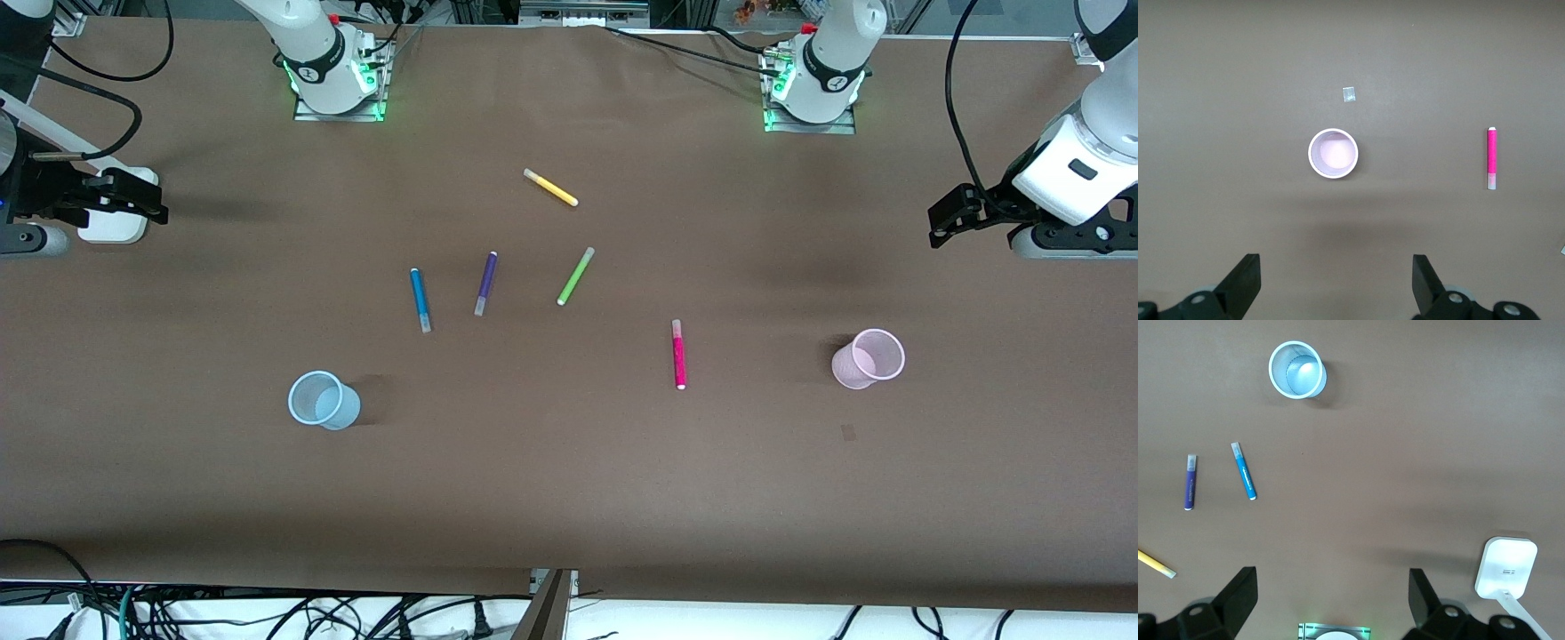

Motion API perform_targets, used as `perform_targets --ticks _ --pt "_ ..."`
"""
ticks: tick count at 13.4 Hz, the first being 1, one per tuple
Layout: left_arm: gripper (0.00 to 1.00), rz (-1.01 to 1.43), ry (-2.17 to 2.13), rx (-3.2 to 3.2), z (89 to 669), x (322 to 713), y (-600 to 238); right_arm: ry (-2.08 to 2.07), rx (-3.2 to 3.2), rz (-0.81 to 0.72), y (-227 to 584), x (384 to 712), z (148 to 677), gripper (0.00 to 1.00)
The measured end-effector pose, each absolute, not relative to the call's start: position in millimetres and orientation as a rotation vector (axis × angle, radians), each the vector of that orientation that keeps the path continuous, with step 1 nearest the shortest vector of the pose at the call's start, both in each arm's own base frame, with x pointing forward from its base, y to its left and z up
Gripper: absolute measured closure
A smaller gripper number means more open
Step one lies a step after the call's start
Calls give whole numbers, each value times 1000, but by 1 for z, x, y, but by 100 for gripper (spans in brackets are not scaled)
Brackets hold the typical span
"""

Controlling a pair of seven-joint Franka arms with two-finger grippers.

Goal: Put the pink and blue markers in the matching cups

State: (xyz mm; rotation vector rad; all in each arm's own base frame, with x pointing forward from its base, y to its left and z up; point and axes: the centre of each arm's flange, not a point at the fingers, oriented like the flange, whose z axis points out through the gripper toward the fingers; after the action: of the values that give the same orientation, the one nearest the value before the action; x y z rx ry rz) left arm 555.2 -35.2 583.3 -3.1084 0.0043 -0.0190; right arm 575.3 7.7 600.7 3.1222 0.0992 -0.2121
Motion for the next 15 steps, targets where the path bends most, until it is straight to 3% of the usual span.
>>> perform_targets --ticks 9,15 --pt "0 107 28 -3101 575 547 -43 131 3116 -251 20 582 585 0" --pt "0 406 213 -3054 492 557 -108 398 3061 -351 132 614 490 0"
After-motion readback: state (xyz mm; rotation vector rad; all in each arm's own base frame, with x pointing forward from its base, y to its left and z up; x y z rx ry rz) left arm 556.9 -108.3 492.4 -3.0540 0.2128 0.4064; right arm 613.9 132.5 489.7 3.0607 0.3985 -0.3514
